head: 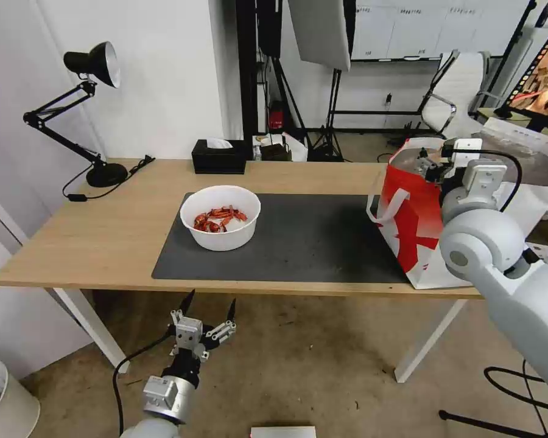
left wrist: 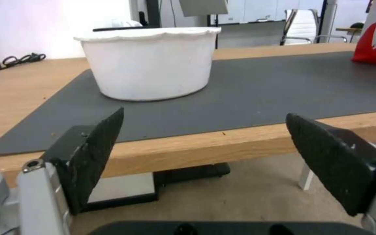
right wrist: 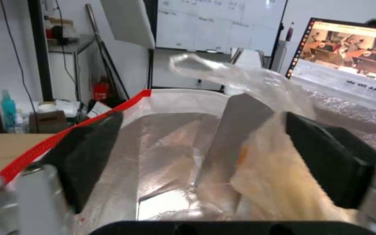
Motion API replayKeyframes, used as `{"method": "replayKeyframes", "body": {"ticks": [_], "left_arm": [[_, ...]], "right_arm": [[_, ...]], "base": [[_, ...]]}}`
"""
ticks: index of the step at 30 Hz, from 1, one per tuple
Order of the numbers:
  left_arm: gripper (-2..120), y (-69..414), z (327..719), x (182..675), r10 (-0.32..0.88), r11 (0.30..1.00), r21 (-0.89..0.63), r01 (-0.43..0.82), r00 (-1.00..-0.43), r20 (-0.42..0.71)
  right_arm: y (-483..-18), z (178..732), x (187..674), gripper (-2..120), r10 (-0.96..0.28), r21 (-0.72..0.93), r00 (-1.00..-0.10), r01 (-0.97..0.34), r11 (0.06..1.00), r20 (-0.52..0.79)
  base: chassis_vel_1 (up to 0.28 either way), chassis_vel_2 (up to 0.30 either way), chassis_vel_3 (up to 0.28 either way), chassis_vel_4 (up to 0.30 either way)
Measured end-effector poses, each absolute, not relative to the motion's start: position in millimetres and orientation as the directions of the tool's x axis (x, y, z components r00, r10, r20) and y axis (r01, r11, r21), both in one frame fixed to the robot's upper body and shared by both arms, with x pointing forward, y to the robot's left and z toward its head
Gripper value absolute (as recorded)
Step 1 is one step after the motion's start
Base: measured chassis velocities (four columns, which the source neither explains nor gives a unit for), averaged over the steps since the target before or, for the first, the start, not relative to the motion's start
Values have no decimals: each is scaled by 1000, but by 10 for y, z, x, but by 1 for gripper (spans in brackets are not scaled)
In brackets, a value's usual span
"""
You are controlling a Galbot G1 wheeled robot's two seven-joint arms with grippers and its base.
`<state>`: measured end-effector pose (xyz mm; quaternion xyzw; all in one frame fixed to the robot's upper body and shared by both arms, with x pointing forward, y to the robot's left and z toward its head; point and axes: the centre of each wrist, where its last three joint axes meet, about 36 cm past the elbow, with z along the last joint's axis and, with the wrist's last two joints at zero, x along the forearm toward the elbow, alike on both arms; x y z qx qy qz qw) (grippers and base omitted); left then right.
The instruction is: Pick up the trash from the table and place it into the takeout bag.
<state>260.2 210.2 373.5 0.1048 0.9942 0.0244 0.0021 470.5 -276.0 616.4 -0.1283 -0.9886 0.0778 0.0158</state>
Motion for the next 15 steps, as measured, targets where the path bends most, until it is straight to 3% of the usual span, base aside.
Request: {"method": "replayKeyframes", "body": {"ticks": [12,15], "left_arm": [[100,2101,3735,2604,211,976,50,211,-978,3],[100,2090,3732,2602,211,976,49,211,-977,3]], "right_arm": [[-2764,6212,4694,100,218,-133,-974,208,969,64],[-2758,6472,4723,100,202,-48,-972,197,979,117]], "base": [[0,0,0,0],[0,0,0,0]]}}
